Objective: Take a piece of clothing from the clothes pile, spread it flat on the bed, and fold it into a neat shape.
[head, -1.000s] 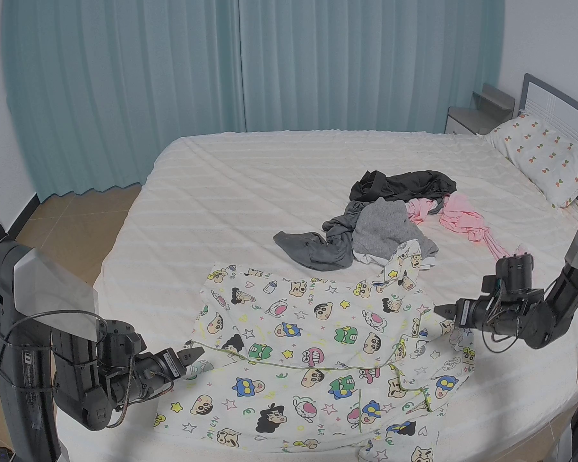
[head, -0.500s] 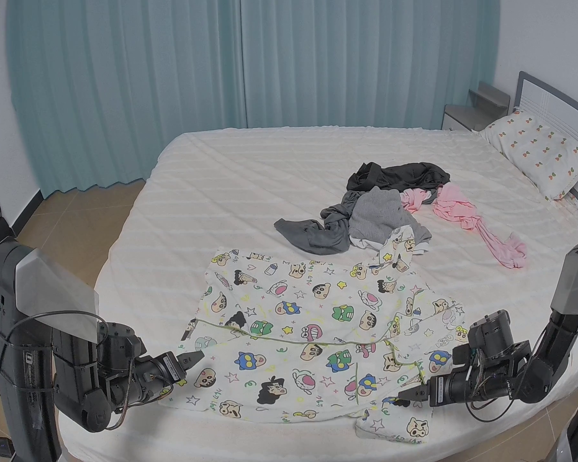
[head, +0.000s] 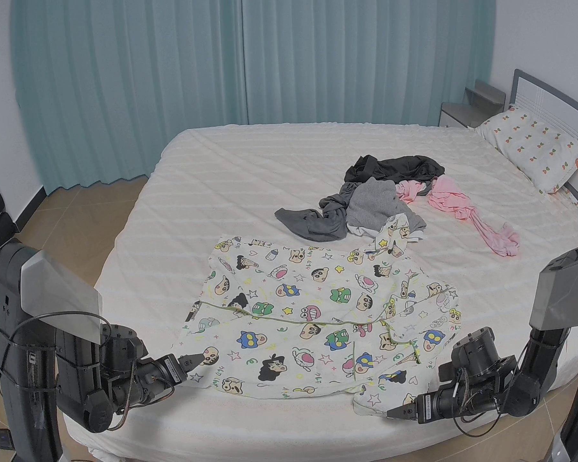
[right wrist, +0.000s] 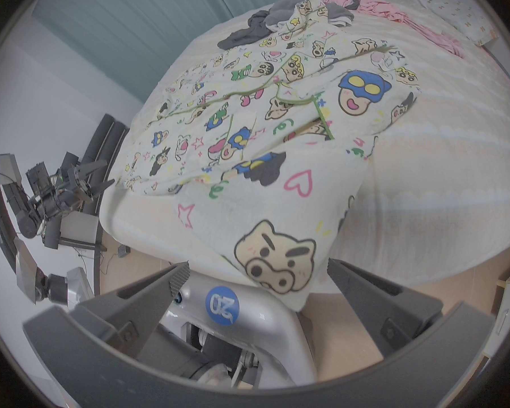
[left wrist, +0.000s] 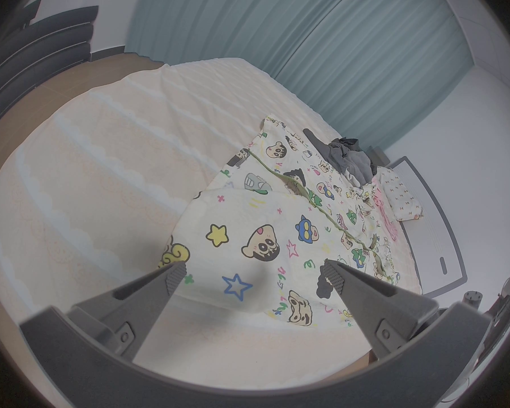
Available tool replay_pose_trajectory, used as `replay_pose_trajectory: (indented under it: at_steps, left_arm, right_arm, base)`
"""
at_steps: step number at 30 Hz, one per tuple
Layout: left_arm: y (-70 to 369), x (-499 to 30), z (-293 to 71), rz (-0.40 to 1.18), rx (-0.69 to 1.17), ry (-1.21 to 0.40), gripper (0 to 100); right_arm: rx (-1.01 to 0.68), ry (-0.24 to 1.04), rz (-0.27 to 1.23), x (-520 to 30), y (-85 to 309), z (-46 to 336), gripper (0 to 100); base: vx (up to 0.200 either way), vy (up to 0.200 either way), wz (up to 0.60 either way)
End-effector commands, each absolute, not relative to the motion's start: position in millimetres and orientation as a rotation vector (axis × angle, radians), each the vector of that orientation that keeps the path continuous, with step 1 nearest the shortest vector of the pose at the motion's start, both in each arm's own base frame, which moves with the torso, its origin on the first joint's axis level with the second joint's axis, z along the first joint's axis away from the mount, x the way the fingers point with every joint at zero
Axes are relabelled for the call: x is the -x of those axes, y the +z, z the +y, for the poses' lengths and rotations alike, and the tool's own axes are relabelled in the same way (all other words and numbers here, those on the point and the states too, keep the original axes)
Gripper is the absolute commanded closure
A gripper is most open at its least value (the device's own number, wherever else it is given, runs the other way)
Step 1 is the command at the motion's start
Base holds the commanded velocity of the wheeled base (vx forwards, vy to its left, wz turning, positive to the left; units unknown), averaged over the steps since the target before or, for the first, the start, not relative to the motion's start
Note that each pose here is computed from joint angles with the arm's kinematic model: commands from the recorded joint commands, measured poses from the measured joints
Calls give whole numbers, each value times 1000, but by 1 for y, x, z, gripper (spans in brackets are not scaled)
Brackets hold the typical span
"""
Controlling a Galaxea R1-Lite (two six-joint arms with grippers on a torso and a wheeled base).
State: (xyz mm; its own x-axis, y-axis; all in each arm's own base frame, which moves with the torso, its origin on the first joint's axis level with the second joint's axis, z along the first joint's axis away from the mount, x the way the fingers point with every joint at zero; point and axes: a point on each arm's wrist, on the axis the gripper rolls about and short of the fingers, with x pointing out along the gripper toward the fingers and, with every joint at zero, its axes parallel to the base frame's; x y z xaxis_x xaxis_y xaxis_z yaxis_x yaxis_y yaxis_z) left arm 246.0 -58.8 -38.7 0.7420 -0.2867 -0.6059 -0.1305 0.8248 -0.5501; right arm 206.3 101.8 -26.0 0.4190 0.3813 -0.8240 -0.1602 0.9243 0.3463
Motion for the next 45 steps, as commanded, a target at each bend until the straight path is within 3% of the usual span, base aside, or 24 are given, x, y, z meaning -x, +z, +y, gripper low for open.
replay_pose_trajectory:
  at_steps: [1,6,7,22,35,45]
  left_arm:
    - [-40,-247,-59,732,610,-95,0]
    - [-40,-247,-59,732,610,-95,0]
    - [-40,-247,-59,732,610,-95,0]
    - [-47,-240,-56,769,517,-97,0]
    - [-58,-232,-51,819,437,-60,0]
    - [-76,-251,-57,764,355,1,0]
  right_arm:
    - [-279,314,1071,-211,-41,106,0]
    - [-247,293,1089,-205,-55,110,0]
    - [-240,290,1081,-205,-56,112,100]
    - [-228,248,997,-200,-31,102,100]
    - [-165,230,1046,-198,-35,92,100]
    - [-144,235,1060,-196,-36,91,100]
  base:
    - [0,0,0]
    - [0,0,0]
    - [0,0,0]
    - [0,0,0]
    - [0,0,0]
    - [0,0,0]
